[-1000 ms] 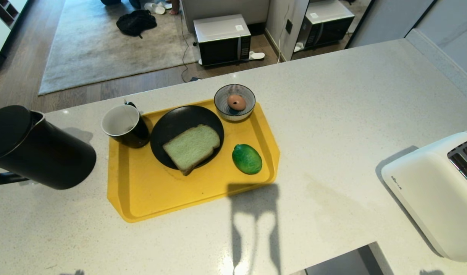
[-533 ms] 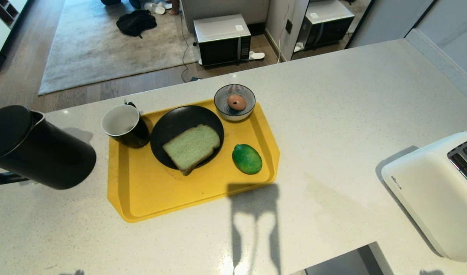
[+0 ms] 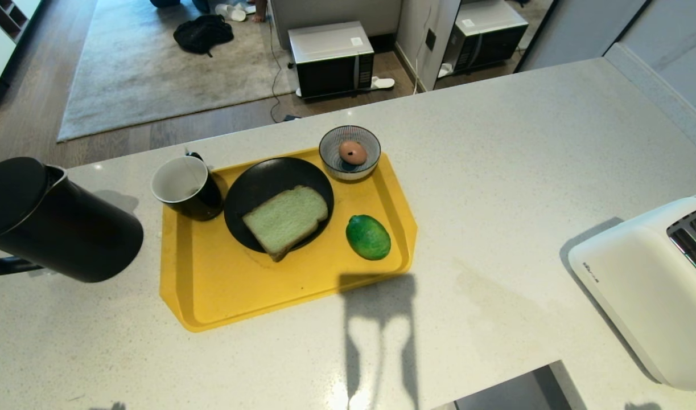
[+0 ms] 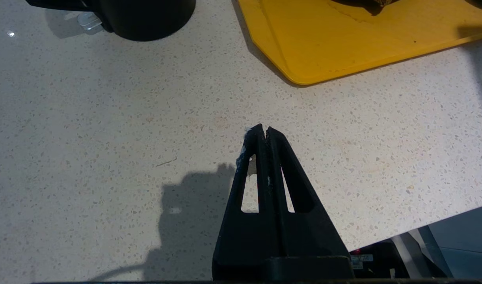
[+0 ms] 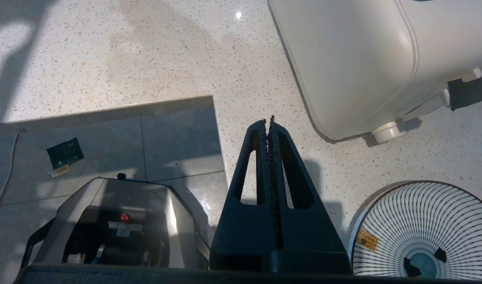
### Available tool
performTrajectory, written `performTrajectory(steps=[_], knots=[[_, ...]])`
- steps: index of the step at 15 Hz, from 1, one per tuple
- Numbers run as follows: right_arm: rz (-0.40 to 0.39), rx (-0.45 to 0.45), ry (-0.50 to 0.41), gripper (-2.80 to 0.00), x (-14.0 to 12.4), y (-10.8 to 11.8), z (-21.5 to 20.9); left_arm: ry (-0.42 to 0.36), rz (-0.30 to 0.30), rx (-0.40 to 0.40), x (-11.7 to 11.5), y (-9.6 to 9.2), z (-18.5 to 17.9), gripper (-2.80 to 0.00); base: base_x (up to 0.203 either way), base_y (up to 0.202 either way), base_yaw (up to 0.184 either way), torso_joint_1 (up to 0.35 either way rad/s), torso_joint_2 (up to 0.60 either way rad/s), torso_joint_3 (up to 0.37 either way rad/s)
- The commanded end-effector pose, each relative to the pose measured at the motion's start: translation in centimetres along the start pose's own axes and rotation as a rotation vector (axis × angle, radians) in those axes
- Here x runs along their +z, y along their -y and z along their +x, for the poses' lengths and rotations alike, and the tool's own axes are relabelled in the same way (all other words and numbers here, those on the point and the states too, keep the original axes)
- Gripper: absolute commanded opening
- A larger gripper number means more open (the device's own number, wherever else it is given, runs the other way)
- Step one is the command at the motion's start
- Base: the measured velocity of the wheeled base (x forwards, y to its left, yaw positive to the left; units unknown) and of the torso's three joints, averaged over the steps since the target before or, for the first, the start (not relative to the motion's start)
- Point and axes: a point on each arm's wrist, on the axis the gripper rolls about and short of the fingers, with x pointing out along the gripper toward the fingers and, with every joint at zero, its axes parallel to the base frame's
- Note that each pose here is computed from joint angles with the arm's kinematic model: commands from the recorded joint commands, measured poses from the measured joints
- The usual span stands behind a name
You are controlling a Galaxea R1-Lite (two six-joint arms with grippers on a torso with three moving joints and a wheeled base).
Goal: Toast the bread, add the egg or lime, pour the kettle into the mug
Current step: Pick up the kettle
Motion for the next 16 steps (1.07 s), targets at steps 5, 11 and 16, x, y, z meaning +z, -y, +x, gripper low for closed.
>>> performTrajectory(steps=[5,11,16], knots=[[-0.001,0.001,-0.003,-2.8,0.0,0.0,0.02,0.0,-0.001,0.0,0.0,0.0,0.0,-2.8,0.0,0.0,0.0,0.0,0.0,0.0],[0.001,-0.003,-0.004,-2.8,0.0,0.01,0.02,0.0,-0.001,0.001,0.0,0.0,0.0,-2.8,0.0,0.0,0.0,0.0,0.0,0.0],[0.001,-0.001,-0.004,-2.8,0.0,0.0,0.02,0.0,0.001,0.0,0.0,0.0,0.0,-2.8,0.0,0.0,0.0,0.0,0.0,0.0]])
